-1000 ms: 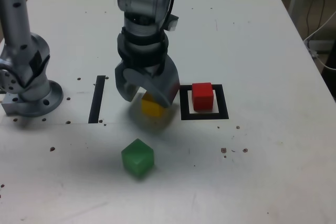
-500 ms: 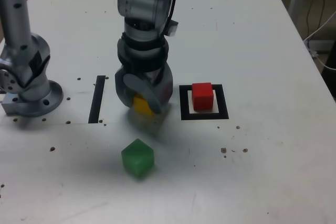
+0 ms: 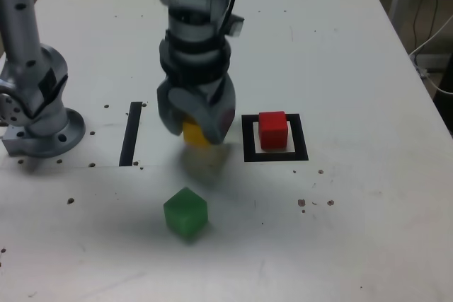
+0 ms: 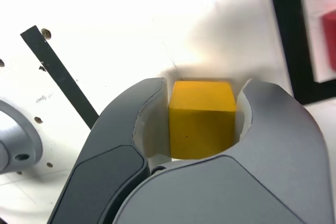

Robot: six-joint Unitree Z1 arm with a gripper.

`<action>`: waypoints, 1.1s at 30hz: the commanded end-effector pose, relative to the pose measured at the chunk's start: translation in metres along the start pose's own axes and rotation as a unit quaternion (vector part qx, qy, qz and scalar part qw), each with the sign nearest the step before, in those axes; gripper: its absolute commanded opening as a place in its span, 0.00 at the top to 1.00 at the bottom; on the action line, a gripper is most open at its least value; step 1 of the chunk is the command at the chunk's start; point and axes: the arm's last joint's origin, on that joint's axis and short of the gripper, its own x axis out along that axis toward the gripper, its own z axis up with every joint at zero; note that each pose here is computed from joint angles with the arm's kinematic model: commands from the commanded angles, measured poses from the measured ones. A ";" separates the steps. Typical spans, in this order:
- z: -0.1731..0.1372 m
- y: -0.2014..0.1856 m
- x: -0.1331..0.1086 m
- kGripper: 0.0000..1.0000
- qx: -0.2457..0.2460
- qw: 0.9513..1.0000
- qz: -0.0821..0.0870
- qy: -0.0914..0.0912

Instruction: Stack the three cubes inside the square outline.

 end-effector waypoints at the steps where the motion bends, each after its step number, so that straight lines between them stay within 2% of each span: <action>1: 0.001 0.003 -0.015 0.88 -0.010 1.000 0.001 -0.008; 6: 0.008 0.013 -0.036 0.88 -0.047 0.999 -0.011 -0.009; 14: 0.034 0.023 -0.058 0.88 -0.101 0.994 -0.026 -0.026; 22: 0.063 0.044 -0.049 0.88 -0.133 0.990 -0.045 -0.018; 27: 0.071 0.055 -0.040 0.88 -0.143 0.989 -0.046 -0.007; 33: 0.073 0.062 -0.036 0.88 -0.147 0.988 -0.046 -0.002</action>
